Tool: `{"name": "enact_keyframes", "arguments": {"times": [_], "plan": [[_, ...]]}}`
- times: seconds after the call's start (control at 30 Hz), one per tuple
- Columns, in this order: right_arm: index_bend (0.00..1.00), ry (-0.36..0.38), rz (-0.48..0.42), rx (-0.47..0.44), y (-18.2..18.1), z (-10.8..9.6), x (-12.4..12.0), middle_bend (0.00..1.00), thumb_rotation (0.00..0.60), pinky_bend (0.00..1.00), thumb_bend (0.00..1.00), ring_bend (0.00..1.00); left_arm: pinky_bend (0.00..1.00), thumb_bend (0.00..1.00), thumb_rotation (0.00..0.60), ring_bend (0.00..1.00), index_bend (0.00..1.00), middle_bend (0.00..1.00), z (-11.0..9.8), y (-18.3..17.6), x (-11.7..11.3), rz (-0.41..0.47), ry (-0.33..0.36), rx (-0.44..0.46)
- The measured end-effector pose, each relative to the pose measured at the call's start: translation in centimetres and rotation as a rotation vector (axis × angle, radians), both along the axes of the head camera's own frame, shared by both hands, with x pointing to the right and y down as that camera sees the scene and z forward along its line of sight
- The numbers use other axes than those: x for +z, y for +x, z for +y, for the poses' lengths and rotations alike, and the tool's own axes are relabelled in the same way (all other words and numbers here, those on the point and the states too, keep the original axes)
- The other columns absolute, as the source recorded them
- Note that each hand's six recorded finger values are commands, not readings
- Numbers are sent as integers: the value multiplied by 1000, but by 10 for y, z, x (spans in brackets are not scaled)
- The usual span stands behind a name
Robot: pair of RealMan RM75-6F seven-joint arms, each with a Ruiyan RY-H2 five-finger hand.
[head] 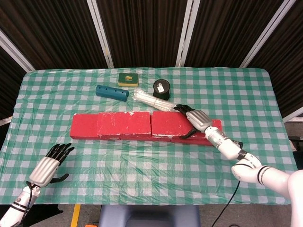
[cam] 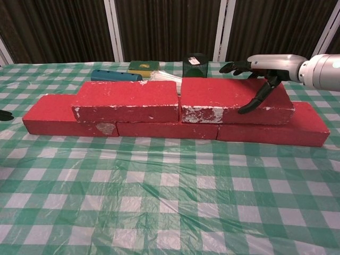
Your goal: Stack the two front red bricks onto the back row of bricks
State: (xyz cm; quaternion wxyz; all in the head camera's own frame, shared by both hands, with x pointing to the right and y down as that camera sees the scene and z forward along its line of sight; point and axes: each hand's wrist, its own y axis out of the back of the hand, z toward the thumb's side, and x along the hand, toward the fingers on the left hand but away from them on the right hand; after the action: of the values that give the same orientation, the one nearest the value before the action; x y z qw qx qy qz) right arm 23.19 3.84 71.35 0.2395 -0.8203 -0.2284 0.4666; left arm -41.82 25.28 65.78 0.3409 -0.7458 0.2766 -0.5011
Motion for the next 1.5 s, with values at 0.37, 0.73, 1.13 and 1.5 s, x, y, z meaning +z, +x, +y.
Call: {"name": "enact_keyframes", "arguments": {"times": [0.37,0.73,1.13,1.5], "plan": [[0,-20,8,14,-4,3,2,85,600,295,175,79,17,241,600,0,0,0,0,0,-1,1,1,-1],[0,-41,18,13,-4,5,0,82,600,294,174,79,17,241,600,0,0,0,0,0,-2,5,0,0],[0,-27,11,13,-6,4,-4,76,600,286,174,79,17,240,600,0,0,0,-1,0,-2,6,3,-2],[0,81,12,58,43,-5,-40,9,600,86,174,0,17,241,600,0,0,0,1,1,-9,12,19,3]]}}
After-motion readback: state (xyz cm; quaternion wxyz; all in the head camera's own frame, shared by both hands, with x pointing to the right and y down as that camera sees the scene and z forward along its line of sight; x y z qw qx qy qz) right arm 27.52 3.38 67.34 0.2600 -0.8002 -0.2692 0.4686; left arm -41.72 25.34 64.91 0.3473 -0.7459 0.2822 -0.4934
